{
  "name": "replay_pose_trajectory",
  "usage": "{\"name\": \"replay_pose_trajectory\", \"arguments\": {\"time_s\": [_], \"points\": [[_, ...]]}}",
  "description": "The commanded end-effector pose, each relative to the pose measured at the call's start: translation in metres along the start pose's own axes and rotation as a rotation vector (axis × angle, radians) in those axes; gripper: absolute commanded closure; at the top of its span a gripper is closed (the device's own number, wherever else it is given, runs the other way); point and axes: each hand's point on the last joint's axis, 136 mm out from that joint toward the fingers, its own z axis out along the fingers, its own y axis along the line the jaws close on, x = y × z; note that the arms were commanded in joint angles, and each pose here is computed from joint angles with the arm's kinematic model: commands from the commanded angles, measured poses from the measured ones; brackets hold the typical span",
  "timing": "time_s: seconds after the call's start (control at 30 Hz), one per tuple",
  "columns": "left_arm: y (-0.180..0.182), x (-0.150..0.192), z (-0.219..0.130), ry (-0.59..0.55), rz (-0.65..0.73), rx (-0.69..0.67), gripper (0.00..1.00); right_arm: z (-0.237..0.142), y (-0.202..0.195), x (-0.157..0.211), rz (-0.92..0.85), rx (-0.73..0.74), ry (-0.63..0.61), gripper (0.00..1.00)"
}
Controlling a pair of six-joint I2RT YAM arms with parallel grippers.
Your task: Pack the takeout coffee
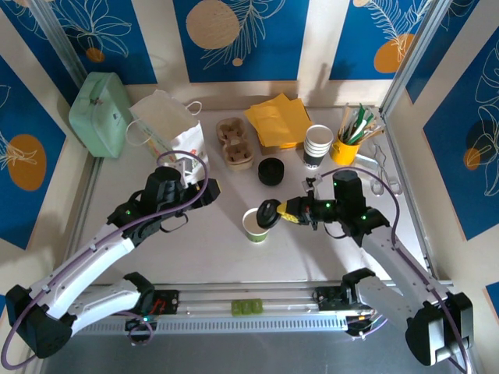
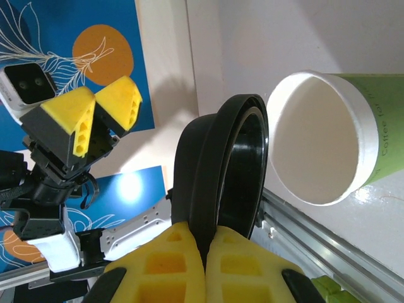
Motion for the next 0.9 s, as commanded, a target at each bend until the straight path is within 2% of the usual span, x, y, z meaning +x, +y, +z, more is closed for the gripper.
{"name": "replay_pose_trajectory", "arguments": {"time_s": [0.0,0.27,0.67,0.87], "points": [[-0.004,-0.002,-0.001,-0.012,0.016,0.026,0.34,0.007,-0.008,0.004,0.024,-0.010,0.036,1.00],[-0.006,-0.003,-0.006,-0.013,0.010,0.034,0.34,0.017,-0.024,0.005,0.021,0.014,0.057,1.00],[-0.017,-0.008,-0.018,-0.029,-0.005,0.081,0.34,0.024,-0.036,0.000,0.025,0.043,0.059,0.92],[-0.012,-0.010,-0.023,-0.054,0.002,0.061,0.34,0.027,-0.038,-0.003,0.028,0.055,0.063,0.84]]}}
